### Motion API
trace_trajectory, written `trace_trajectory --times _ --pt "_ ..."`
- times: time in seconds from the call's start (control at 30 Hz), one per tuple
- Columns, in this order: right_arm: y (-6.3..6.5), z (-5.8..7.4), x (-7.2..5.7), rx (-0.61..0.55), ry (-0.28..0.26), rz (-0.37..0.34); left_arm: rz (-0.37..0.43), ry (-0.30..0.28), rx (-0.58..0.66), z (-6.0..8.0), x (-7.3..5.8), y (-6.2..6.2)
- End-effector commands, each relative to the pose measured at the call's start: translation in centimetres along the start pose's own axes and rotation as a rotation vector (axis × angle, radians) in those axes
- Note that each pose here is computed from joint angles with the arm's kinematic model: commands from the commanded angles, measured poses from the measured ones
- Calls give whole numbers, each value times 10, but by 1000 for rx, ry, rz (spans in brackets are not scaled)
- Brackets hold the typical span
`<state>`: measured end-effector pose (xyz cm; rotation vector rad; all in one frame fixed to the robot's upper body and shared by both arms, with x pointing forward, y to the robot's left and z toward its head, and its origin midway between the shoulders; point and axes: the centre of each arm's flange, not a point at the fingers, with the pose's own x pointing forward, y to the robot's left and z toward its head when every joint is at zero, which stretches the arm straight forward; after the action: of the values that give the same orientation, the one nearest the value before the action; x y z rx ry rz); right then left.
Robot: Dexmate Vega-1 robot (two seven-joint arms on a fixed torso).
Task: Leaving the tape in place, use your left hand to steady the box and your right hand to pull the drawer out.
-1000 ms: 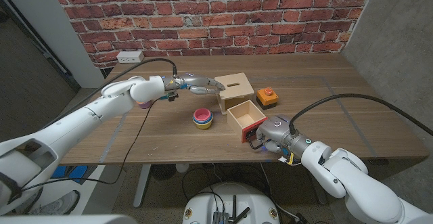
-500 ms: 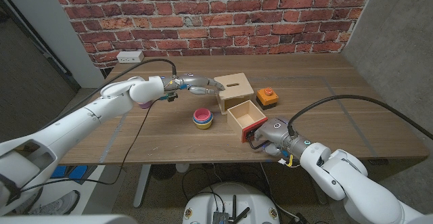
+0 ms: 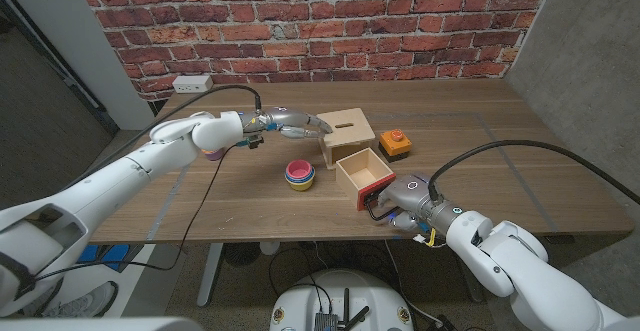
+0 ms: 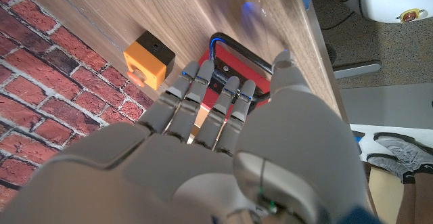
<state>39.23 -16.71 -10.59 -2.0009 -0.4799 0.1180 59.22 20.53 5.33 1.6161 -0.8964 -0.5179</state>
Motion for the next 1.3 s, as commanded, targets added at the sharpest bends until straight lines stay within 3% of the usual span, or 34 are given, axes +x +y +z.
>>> trace_trajectory --times 0.03,0.53,0.8,1.3 --pt "-1 -8 -6 21 -2 -31 39 -9 -4 0 3 11" --pt "-7 -31 -15 100 -4 -115 93 29 -27 0 -7 16" --pt "-9 -42 -18 126 -33 -163 126 49 -49 0 -12 18" --pt "-15 -63 -21 193 4 -262 200 76 -118 2 -24 19"
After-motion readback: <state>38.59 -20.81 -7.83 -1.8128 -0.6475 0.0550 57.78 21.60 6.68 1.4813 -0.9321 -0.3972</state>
